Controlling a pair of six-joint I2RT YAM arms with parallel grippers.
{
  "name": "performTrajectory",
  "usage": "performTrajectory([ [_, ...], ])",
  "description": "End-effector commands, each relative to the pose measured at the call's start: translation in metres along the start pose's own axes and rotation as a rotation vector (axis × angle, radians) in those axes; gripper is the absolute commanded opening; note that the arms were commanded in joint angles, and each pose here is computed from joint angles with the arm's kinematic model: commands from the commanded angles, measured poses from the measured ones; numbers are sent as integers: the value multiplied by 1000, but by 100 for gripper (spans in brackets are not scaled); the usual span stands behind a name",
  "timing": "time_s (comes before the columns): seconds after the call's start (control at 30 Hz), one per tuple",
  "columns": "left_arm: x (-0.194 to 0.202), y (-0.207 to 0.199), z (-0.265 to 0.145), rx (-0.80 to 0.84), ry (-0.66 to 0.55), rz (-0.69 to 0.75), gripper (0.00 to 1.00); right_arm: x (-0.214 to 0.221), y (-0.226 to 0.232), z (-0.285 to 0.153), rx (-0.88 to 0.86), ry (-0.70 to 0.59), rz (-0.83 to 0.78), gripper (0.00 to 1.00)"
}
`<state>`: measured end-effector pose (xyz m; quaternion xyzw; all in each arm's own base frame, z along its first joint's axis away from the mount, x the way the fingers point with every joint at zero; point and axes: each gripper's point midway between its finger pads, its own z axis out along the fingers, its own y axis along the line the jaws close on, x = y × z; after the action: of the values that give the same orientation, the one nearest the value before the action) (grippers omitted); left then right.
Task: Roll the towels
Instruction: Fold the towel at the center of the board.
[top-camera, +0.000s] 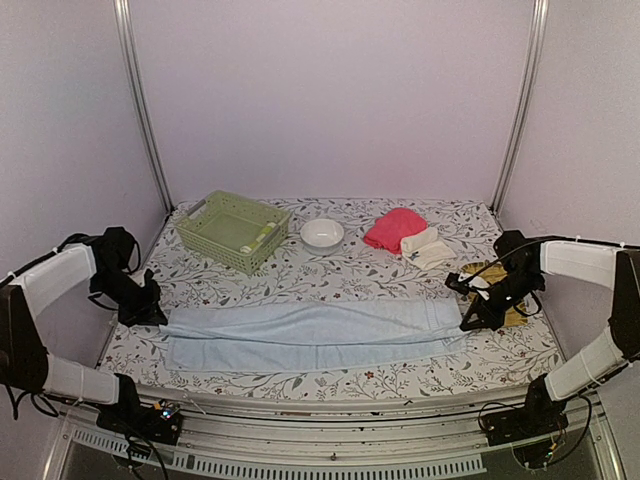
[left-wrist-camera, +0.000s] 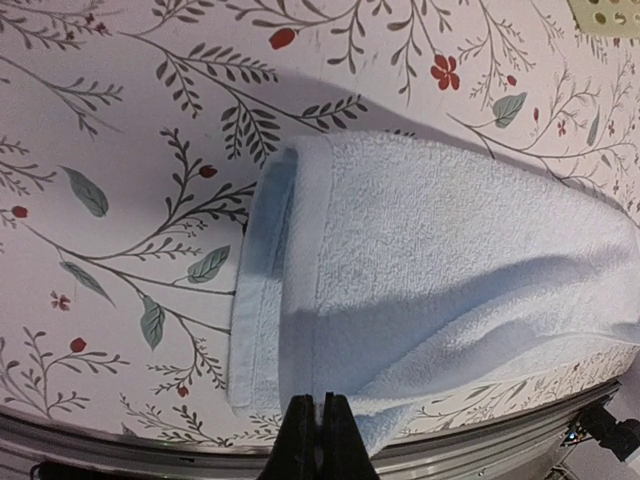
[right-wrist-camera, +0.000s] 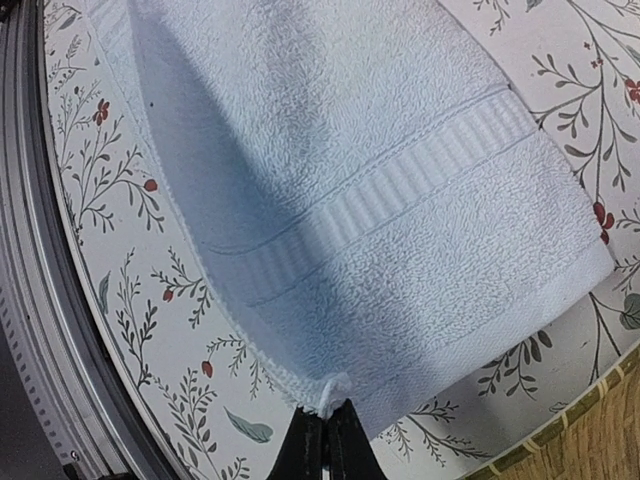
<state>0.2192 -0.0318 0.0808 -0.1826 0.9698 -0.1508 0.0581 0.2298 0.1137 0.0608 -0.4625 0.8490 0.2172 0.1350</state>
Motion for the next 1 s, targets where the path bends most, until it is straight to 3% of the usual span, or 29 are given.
performTrajectory([
  [0.0, 12, 3, -3, -37, 29, -9, 0, 10, 9, 2, -36, 19, -24, 4],
  [0.7, 22, 4, -3, -80, 7, 17, 0, 35, 16, 12, -39, 78, -73, 8],
  [0.97, 19, 9, -18, -109, -60, 4, 0, 39, 12, 10, 10, 92, -98, 8],
])
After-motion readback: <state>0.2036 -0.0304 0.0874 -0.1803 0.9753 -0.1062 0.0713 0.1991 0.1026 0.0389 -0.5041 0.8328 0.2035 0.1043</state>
